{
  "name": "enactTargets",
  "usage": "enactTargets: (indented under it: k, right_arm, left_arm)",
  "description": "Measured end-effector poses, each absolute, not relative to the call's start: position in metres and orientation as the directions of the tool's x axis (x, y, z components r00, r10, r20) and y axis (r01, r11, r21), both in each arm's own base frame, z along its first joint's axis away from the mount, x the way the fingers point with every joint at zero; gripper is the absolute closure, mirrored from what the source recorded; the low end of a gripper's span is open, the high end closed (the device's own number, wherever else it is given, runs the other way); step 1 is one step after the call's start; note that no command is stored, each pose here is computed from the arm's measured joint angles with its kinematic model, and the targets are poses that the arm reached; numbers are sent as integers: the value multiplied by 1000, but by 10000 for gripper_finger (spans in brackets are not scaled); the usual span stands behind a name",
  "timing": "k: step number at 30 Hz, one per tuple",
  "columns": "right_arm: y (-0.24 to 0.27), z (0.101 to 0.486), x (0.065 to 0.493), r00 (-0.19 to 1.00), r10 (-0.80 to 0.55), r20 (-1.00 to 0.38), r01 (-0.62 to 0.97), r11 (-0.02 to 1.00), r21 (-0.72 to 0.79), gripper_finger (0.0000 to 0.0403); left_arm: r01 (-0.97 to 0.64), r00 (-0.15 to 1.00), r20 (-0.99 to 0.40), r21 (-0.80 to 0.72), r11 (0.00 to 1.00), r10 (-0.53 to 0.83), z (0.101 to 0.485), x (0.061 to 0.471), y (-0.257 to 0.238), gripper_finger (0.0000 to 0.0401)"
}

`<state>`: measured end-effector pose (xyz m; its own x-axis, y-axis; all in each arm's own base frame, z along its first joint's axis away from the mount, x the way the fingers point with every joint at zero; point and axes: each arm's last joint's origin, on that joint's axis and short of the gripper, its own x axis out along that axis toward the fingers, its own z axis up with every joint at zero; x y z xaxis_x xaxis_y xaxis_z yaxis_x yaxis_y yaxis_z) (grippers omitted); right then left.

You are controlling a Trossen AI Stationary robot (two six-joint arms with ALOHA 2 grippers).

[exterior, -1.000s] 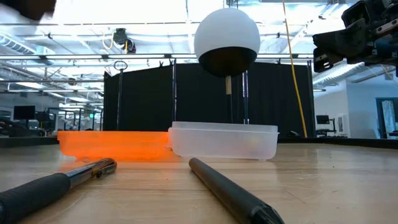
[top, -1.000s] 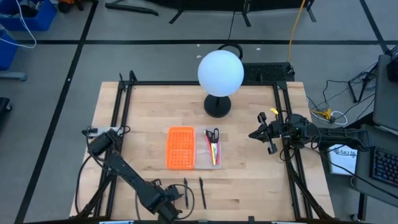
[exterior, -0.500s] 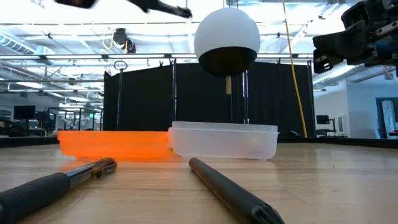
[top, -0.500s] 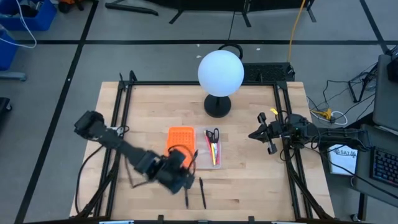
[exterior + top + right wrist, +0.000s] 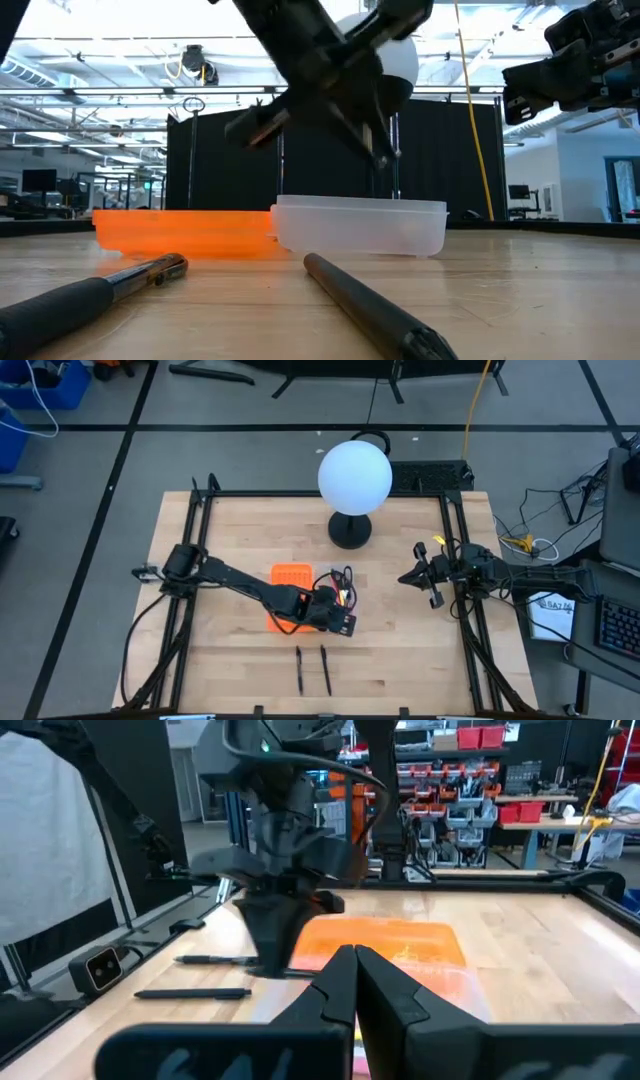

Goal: Pick & place school supplies into a supply box
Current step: Put the left black pen into the supply box

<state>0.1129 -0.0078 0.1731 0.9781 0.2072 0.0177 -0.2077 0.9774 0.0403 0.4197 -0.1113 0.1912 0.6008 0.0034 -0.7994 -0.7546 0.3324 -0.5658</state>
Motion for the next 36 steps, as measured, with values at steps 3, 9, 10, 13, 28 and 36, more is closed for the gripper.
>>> enactTargets:
  k: [3,9,10,13,28,36]
  right_arm:
    - [-8,171,113,978,208,-5,-207,977,54,403]
    - [-8,170,113,978,208,-14,-207,977,57,403]
    - [-8,170,113,978,208,-10,-207,977,56,403]
    - [-8,170,113,978,208,-10,-207,977,56,403]
    - [-8,170,113,978,208,-10,-207,976,71,403]
    - [-8,170,113,978,209,-10,-207,974,88,403]
  left_arm:
    - [-786,576,-816,-540,300,42,184,421,-103,368]
    - [-825,548,-830,-516,229,105,182,422,-89,368]
    - [-834,535,-838,-504,223,108,182,421,-87,368]
    - [-852,510,-854,-485,199,101,180,419,-83,368]
    - [-929,366,-924,-356,98,109,166,411,-73,368]
    - [-939,336,-936,-324,112,109,162,410,-64,362]
